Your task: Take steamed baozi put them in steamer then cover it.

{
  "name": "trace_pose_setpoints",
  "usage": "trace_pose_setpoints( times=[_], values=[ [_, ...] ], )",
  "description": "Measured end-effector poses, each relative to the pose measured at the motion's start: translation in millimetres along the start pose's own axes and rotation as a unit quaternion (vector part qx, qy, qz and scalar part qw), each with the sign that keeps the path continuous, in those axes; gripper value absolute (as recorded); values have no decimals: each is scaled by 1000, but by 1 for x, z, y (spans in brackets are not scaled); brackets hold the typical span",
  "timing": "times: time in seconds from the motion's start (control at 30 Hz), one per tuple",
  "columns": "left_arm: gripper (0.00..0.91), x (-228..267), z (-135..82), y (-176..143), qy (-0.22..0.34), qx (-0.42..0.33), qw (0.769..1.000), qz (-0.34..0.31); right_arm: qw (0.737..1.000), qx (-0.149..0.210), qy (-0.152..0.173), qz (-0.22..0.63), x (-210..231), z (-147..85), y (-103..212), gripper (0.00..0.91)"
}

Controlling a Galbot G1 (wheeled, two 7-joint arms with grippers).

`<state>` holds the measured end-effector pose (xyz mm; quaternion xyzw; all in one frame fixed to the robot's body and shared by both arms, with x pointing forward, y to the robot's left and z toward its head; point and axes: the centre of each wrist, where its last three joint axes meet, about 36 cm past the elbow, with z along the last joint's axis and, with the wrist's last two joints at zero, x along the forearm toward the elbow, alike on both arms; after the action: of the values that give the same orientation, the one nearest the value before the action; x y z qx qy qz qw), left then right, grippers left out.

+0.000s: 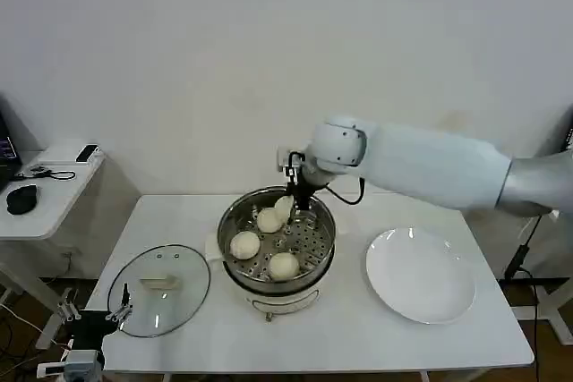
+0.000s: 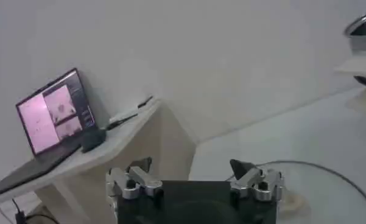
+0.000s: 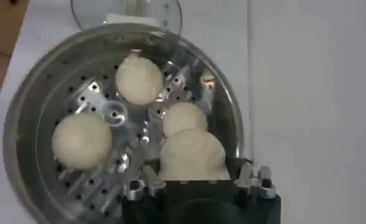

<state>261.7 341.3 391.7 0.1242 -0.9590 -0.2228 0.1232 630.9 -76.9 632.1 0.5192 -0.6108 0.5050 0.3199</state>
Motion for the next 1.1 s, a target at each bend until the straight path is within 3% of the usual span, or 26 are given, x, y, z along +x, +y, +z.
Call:
trace_pose_setpoints(
  times=[0.47,1.07,1.1],
  values=[
    [907,-1,2,-1,3,0,1000,1,999,-26,27,-16,-39,18,17,725],
    [907,0,2,-3,2,0,1000,3,999,-34,41,-13,-49,35,22,736],
    [907,0,2,-3,2,0,1000,3,999,-34,41,-13,-49,36,23,907]
  ],
)
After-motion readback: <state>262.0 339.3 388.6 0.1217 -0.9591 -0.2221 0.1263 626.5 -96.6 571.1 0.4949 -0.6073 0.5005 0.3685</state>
